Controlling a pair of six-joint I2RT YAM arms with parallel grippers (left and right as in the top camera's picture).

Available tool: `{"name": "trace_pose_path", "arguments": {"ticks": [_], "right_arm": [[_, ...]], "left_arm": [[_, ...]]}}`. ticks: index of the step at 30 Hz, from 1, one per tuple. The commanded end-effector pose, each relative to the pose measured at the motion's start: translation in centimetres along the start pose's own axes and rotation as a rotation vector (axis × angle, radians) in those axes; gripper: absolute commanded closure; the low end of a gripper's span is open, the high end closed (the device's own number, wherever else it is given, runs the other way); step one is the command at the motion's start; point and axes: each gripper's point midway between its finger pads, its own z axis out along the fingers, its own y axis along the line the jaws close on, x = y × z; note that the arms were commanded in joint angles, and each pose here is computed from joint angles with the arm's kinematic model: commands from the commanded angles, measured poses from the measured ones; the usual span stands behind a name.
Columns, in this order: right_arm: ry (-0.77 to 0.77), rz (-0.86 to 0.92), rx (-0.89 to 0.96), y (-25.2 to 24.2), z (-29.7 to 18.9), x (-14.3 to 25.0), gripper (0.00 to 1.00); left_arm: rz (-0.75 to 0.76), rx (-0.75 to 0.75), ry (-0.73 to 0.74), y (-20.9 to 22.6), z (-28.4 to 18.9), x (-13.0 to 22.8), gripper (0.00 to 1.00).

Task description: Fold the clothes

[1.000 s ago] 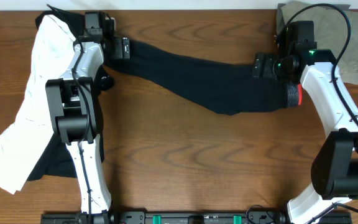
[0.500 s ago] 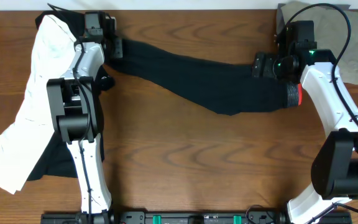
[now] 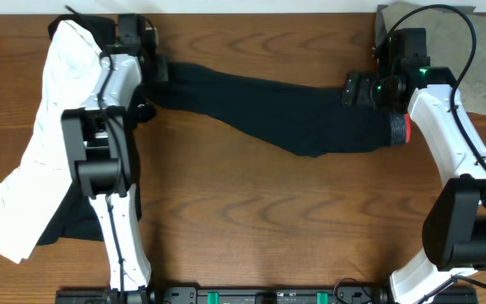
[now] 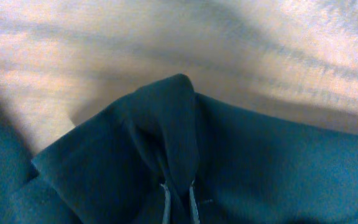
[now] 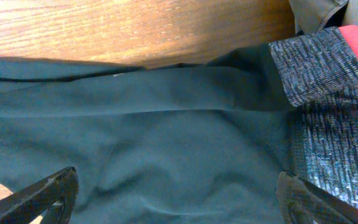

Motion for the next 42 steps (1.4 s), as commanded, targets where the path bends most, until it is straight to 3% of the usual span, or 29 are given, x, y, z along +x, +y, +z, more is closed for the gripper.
{"name": "trace_pose_path", "arguments": {"ticks": [1,9,19,31,42], "right_arm": [[-0.033,-0.019,-0.018,0.7,-0.9,-1.0,0.01],[-0.022,-0.021,-0.052,1.3,-0.9,-0.8,0.01],[0.002,-0.019,-0.081,1.8,-0.9,-0.2,0.01],[0.022,-0.045,-0.078,1.8,-0.9,0.3,0.01],[0.021,-0.056,-0.077,1.8,-0.9,0.3,0.01]], "left_arm": [[-0.084,-0.027,-0.093,2.2,-7.3,-2.9,0.94],[-0.124,-0.049,-0.137,4.1,-17.5,-3.0,0.94],[-0.132,-0.057,-0.087,4.2,-22.0,-0.5,0.94],[0.065,0.035,0.041,-5.9,-20.8,3.1,0.94],[0.143,0.063,0.170,-10.9,-16.1,6.3,0.94]]}}
